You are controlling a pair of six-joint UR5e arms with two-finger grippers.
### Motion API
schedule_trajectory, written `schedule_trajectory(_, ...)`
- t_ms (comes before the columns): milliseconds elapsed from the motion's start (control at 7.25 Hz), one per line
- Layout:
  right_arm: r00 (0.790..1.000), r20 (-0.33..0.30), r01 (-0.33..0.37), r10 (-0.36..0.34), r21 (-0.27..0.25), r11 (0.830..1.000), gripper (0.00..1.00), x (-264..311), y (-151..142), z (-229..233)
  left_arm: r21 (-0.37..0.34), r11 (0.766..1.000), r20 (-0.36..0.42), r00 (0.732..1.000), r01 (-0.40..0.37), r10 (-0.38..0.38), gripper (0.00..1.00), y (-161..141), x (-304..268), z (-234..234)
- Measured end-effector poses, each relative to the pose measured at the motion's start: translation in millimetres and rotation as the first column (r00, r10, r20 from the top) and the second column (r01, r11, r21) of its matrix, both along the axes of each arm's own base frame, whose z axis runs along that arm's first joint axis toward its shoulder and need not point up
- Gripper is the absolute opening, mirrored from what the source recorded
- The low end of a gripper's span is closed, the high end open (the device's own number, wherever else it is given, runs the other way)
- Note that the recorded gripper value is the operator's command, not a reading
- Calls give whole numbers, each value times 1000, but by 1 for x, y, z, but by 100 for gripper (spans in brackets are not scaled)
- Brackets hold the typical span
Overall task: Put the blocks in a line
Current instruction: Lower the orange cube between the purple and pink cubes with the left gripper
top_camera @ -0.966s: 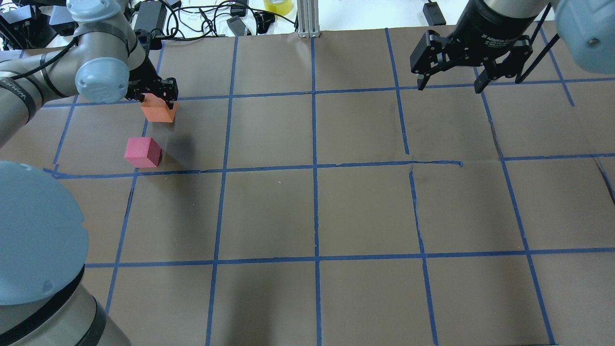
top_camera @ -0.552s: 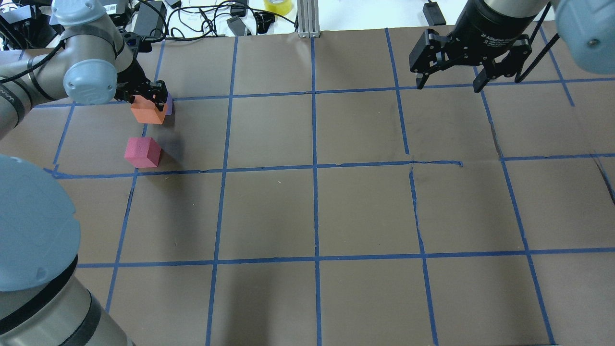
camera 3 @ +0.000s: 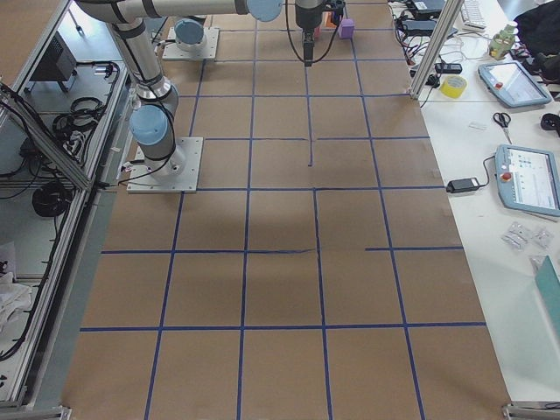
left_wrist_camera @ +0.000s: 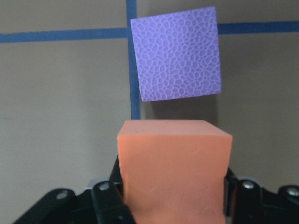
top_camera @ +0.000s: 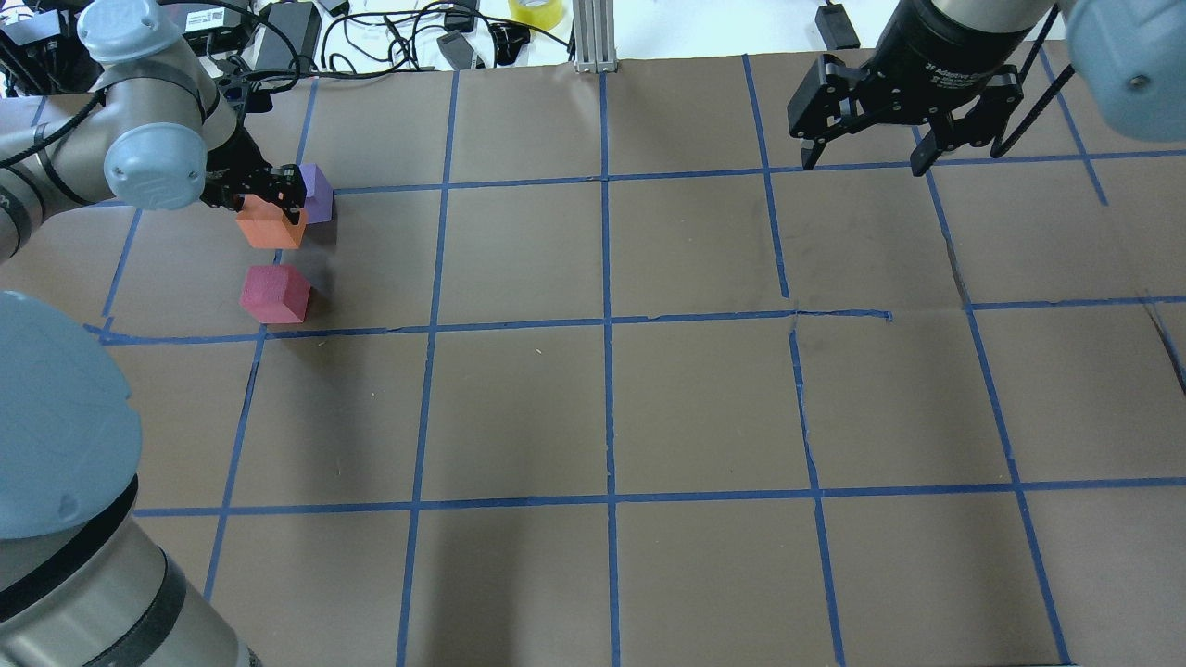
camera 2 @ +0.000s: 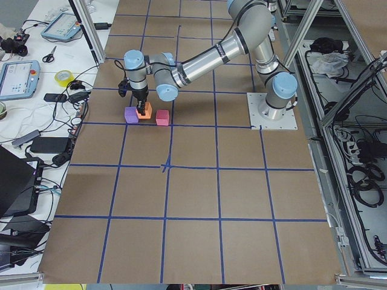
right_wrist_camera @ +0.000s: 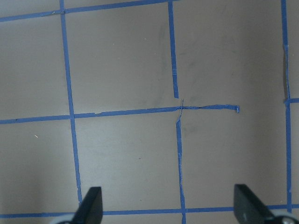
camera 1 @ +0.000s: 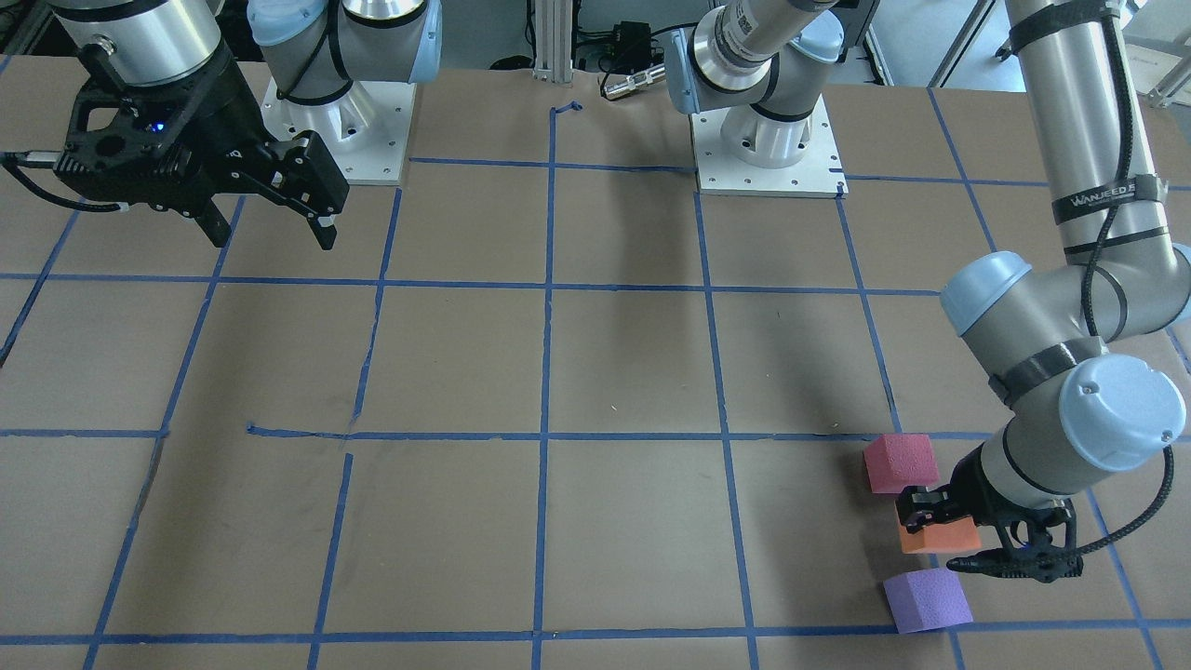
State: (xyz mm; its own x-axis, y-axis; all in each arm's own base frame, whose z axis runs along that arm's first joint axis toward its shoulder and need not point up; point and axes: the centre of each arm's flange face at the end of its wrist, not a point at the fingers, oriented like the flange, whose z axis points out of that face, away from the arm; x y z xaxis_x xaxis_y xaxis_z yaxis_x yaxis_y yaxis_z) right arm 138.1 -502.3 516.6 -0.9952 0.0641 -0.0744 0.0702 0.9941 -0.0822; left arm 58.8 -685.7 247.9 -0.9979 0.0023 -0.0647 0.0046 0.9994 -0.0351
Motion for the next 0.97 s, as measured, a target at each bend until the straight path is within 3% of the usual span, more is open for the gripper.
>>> schedule_trajectory(966, 1000, 0, 0, 0, 1, 1000, 100, -1, 0, 0, -26, 998, -12, 998, 62, -62, 37, -1, -1, -22)
